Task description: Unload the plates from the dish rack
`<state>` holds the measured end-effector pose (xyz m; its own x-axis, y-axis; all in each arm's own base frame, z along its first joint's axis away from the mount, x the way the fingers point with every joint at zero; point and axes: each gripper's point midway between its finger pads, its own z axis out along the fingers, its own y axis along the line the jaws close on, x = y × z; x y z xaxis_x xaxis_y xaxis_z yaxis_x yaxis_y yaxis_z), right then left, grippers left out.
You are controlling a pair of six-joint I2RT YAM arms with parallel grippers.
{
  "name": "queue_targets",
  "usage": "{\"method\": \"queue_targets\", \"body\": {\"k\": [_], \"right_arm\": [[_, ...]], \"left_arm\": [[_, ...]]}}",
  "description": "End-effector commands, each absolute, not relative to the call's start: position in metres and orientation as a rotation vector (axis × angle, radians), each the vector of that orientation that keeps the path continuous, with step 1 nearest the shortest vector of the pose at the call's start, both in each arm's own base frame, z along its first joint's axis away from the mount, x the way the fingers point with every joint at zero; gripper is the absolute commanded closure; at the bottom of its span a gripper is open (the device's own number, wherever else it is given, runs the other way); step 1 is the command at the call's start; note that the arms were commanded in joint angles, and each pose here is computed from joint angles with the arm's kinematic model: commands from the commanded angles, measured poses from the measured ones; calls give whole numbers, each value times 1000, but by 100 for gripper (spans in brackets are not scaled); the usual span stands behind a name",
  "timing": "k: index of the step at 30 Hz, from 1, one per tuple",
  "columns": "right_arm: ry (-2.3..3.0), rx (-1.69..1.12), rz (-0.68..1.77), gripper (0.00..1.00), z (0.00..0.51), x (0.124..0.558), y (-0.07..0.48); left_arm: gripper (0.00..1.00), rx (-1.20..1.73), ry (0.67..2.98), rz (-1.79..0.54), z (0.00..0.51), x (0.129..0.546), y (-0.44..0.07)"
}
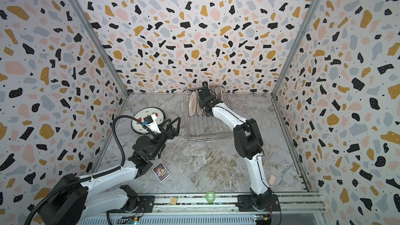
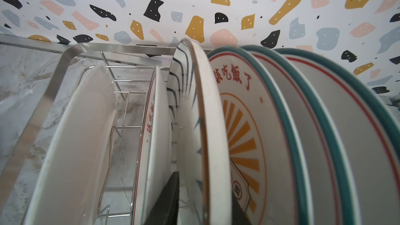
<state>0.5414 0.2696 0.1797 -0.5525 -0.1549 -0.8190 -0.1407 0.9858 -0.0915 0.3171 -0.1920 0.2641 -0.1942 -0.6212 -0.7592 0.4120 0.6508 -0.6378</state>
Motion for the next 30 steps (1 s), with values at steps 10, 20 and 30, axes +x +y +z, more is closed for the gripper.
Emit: {"method": "queue_targets", "body": {"k": [10, 20, 30], "right_arm": [[2189, -154, -42, 74, 168, 549, 253], [2104, -127, -36, 79, 199, 544, 251], [2025, -114, -38, 83, 243, 538, 247]], "left_arm": [[0, -198, 1469, -898, 268, 317, -184], [0, -172, 1459, -924, 272, 316, -190], [0, -157, 1438, -924, 279, 315, -190]]}}
